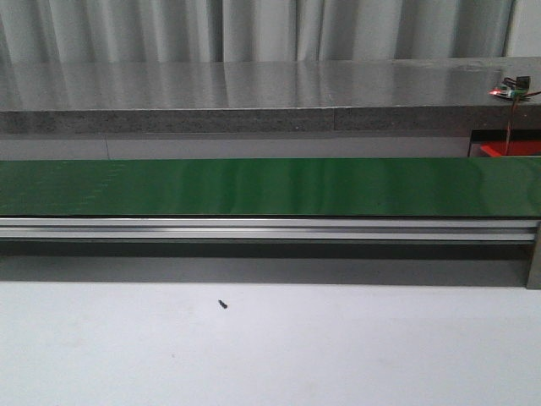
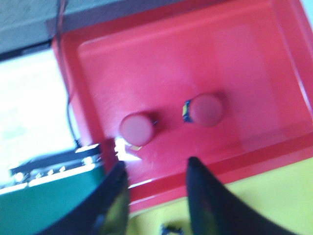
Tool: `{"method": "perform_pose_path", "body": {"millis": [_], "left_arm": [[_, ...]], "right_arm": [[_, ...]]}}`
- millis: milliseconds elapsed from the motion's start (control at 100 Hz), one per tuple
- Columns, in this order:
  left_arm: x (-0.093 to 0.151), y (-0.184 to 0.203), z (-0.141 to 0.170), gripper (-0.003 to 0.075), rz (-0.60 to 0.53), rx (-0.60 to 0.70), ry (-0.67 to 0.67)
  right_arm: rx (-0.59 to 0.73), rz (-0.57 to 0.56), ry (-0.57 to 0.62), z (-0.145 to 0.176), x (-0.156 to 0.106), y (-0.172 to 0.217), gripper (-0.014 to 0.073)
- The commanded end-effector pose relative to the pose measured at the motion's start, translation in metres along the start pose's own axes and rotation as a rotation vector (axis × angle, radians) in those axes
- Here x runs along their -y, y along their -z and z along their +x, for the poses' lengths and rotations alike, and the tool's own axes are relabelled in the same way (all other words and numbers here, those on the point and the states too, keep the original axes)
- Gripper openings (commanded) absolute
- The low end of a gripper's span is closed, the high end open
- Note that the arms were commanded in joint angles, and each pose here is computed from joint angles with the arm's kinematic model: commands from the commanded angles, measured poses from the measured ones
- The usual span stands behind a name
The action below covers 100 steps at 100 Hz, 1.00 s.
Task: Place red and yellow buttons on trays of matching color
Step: 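Raise the right gripper away from the red tray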
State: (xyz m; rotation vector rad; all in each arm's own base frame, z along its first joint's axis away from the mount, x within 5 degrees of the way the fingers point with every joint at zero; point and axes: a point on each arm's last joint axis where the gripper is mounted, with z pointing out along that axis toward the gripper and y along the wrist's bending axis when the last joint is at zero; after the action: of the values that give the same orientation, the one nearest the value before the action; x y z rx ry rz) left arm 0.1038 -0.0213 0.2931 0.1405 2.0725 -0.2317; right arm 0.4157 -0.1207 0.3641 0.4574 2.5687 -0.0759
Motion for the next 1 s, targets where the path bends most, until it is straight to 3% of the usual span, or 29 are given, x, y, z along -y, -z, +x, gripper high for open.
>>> {"method": "perform_pose_path", "body": {"millis": [0, 140, 360, 990], "left_arm": [[0.001, 0.004, -0.014, -0.002, 0.003, 0.092, 0.011], [0.001, 0.004, -0.014, -0.002, 0.003, 0.092, 0.011], [0.001, 0.004, -0.014, -0.002, 0.003, 0.092, 0.011], [0.001, 0.004, -0.014, -0.002, 0.003, 0.092, 0.011]], "right_arm": [[-0.003, -0.026, 0.043, 0.015, -0.016, 0.049, 0.0146], [-0.017, -0.061, 0.104, 0.034, -0.041, 0.065, 0.0041], [-0.024, -0.11, 0.153, 0.07, -0.059, 0.093, -0.0018], [0.239, -0.222, 0.127, 0.184, -0.031, 0.183, -0.0019]]}}
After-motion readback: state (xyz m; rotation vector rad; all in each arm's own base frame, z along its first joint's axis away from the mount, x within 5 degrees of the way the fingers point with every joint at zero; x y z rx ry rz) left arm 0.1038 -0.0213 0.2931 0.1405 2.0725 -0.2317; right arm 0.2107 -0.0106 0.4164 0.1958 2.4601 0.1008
